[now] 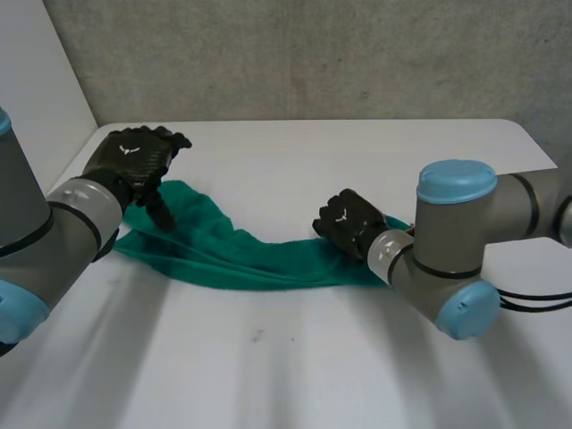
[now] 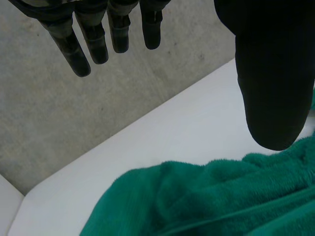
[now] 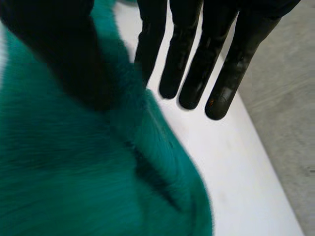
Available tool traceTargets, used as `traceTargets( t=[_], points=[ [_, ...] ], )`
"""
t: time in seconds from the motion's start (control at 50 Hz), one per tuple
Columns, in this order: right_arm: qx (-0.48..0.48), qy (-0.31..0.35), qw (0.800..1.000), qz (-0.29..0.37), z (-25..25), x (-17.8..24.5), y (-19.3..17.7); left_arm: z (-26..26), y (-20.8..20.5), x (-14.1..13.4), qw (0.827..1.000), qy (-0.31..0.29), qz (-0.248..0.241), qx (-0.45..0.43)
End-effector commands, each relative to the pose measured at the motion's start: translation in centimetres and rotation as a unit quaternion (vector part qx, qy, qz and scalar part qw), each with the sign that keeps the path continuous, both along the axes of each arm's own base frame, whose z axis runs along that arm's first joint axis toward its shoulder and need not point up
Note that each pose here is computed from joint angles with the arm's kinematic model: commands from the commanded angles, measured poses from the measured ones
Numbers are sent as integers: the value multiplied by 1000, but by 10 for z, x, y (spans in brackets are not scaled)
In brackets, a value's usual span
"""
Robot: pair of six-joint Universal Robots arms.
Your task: Fold the towel.
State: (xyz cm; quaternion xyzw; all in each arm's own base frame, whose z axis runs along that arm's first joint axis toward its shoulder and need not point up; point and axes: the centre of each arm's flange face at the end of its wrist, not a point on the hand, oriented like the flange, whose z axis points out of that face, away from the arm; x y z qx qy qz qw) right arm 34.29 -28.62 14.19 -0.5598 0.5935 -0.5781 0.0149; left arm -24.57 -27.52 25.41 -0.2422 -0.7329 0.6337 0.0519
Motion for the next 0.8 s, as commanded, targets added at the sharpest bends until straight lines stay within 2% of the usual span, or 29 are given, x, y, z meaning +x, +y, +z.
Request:
traceTargets(
  t=[0.02,0.18,0.3,0.36,0.46,0.54,0.66,0.8],
  points=[
    [-51,-33,998,-26,15,7,-21,-12,-3,11,1000,-3,16,11],
    [-28,-75,996,-44,31,6,-20,-14,-11,21,999,-2,32,11],
    [-6,-176,982,-67,109,-8,-4,-14,-11,21,999,0,32,11],
    [-22,-232,970,-61,158,-15,11,-17,-12,21,999,0,31,15],
    [-50,-294,953,-46,212,-26,34,-36,-18,20,999,4,15,46],
    [-64,-315,946,-39,237,-34,52,-52,-23,13,998,13,-12,62],
    [-60,-314,947,-26,248,-47,81,-62,-45,4,999,32,-15,21],
    [-60,-314,947,-21,250,-56,92,-76,-68,-2,998,64,-10,-4]
  ],
)
